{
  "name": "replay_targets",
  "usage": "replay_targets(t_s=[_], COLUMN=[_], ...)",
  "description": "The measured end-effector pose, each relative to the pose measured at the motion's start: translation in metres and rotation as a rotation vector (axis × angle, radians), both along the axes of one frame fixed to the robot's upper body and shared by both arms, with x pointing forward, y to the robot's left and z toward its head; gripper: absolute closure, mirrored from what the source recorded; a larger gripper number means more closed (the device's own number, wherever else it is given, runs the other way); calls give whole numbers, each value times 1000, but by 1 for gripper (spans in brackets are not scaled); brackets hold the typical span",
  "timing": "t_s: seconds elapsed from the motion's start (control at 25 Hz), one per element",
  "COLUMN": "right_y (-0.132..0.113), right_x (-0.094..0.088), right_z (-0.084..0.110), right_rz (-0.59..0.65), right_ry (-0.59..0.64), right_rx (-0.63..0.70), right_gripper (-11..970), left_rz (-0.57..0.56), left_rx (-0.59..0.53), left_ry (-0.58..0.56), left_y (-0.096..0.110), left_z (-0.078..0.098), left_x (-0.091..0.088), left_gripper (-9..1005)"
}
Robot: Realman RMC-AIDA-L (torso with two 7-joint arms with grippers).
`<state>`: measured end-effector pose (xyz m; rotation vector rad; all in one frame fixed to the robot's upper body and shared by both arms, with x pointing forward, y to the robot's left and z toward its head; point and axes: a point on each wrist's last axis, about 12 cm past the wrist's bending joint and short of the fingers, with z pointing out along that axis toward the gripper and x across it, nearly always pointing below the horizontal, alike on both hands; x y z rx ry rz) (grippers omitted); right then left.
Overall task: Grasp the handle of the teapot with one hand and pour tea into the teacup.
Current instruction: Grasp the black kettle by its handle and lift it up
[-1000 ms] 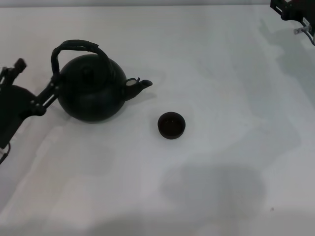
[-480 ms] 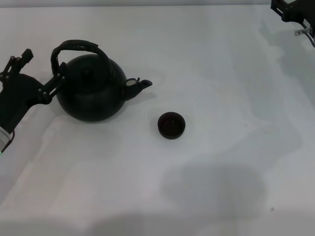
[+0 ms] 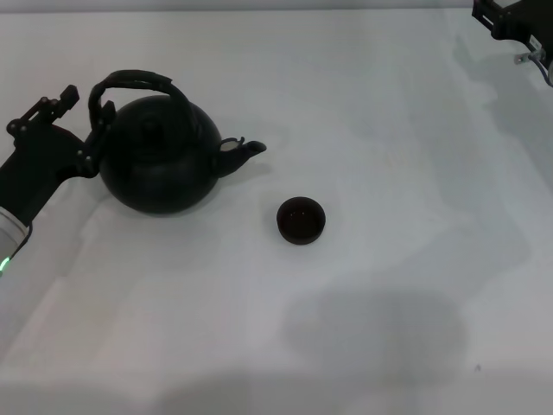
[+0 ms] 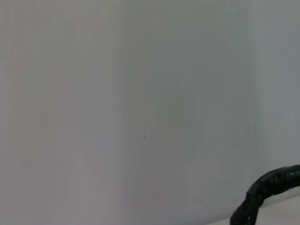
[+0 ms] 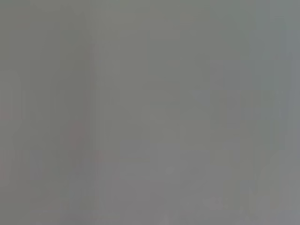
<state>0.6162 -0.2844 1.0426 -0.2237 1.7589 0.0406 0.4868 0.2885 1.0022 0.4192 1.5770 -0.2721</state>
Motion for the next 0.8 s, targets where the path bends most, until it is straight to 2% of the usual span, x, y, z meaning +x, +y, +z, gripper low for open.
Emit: replay_targets(t_s=[0.44,0.6,0.8], right_y=[0,0,0], right_x=[-3,-3,-3], right_z=[-3,-3,-3], right_rz=[-1,-1,-1], right_ry=[11,12,13], right_rx=[5,6,6], right_gripper=[120,120,120], left_rz=[-3,-19,-46], left_rx=[32,19,-1], left_ry=[-24,-72,-175], left_y=[1,-1,-3], left_z=[1,8,23], left_x=[-1,2,8], left_gripper=[776,887,887])
